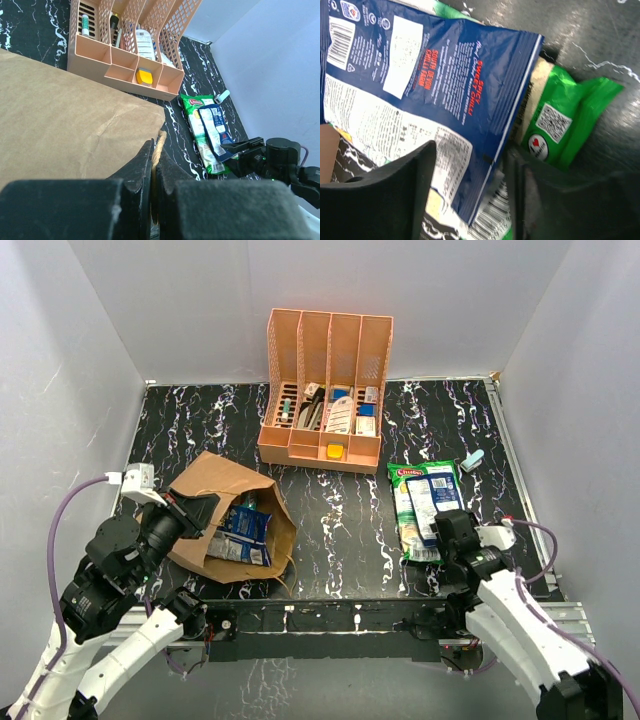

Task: Take the snacks out of the paper bag
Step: Place the snack at the center of the board.

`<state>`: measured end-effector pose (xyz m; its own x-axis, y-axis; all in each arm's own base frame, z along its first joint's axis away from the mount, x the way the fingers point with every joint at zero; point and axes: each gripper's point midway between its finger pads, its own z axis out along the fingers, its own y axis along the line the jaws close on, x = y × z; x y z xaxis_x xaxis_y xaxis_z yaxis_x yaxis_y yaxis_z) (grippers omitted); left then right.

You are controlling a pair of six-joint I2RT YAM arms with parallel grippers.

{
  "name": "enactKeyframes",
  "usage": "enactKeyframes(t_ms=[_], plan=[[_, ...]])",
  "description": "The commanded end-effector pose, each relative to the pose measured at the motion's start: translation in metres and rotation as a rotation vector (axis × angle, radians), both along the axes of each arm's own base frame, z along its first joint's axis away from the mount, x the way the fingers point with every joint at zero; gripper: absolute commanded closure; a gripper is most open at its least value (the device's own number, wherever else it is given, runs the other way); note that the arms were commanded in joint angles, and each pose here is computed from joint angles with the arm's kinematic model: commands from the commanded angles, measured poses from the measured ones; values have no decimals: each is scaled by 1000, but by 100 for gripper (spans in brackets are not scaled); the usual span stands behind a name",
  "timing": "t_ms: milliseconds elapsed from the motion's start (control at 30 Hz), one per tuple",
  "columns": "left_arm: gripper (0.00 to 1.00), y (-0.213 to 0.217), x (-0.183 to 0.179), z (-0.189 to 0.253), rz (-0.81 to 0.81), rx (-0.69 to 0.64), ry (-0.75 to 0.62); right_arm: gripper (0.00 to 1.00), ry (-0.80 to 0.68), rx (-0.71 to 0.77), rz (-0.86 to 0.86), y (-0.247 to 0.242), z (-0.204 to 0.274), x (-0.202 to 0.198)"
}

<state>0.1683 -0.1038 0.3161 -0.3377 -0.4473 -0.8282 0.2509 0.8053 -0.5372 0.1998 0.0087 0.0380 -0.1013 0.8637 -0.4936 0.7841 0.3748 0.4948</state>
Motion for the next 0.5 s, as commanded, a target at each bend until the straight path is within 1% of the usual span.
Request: enactKeyframes(t_ms=[0, 133, 233, 367, 467], plan=[[100, -5, 1, 4, -14, -23, -13, 33, -119, 37, 44, 4, 62, -2], [100, -6, 3, 5, -13, -31, -21, 26, -279, 39, 191, 14, 116, -4], [100, -8, 4, 5, -15, -32, -22, 25, -374, 44, 349, 31, 147, -12], [100, -9, 5, 6, -20, -28, -21, 24, -390, -23, 576, 51, 160, -20], [100, -9, 5, 5, -24, -26, -17, 24, -359, -4, 735, 74, 152, -23]])
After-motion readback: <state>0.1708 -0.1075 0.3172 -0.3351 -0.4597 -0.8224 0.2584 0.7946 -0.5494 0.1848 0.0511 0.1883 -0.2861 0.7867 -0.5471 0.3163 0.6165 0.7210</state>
